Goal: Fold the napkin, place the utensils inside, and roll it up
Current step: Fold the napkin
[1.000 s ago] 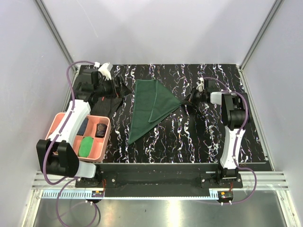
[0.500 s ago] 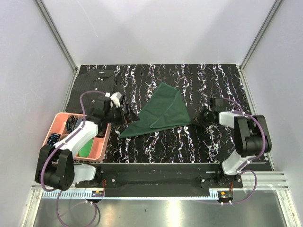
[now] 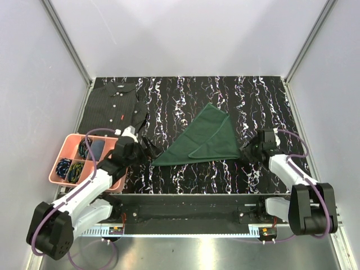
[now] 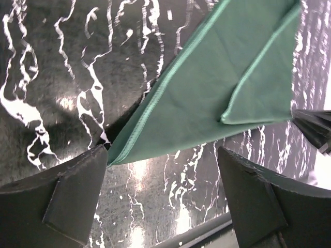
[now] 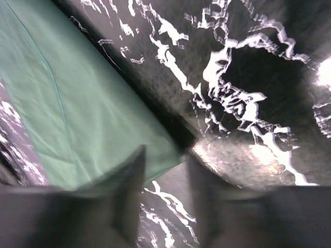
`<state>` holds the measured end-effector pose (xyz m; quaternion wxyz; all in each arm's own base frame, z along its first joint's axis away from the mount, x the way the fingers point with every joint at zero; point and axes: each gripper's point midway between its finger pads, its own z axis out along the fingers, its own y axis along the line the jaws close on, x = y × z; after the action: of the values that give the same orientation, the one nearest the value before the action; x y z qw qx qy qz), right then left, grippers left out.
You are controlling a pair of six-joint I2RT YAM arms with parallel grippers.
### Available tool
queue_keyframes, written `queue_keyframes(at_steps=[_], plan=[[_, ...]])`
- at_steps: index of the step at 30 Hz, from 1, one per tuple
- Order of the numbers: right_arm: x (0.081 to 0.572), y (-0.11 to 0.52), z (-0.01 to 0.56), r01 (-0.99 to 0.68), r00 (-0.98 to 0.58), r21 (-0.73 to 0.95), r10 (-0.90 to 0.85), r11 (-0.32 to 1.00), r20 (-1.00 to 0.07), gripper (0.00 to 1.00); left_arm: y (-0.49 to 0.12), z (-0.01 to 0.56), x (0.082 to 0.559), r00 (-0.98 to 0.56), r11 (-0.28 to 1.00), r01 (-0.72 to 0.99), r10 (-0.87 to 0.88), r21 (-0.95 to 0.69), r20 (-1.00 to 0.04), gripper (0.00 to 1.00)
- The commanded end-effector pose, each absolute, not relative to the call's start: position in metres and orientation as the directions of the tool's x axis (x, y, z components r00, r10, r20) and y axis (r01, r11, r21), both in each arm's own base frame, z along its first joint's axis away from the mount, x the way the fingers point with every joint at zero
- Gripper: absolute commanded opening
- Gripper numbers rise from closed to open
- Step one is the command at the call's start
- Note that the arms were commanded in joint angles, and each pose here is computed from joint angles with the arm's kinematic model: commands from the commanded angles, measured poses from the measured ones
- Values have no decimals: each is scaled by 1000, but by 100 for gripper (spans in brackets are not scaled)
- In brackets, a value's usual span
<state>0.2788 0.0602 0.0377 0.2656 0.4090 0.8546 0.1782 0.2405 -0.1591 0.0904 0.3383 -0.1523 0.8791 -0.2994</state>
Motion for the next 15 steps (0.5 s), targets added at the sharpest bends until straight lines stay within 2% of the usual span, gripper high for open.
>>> queue_keyframes(at_steps=[1,3,15], plan=[[276,44,45,630,-473,489,798,603,-374,63,-155,85,252,-658,778,-146,-538,-611,-528,86],[280,46,51,612,-478,500,791,612,-383,69,-155,75,247,-671,783,-176,-539,-597,-510,82],[291,57,83,522,-493,575,773,630,-399,72,-152,34,229,-663,753,-339,-617,-565,-424,65]])
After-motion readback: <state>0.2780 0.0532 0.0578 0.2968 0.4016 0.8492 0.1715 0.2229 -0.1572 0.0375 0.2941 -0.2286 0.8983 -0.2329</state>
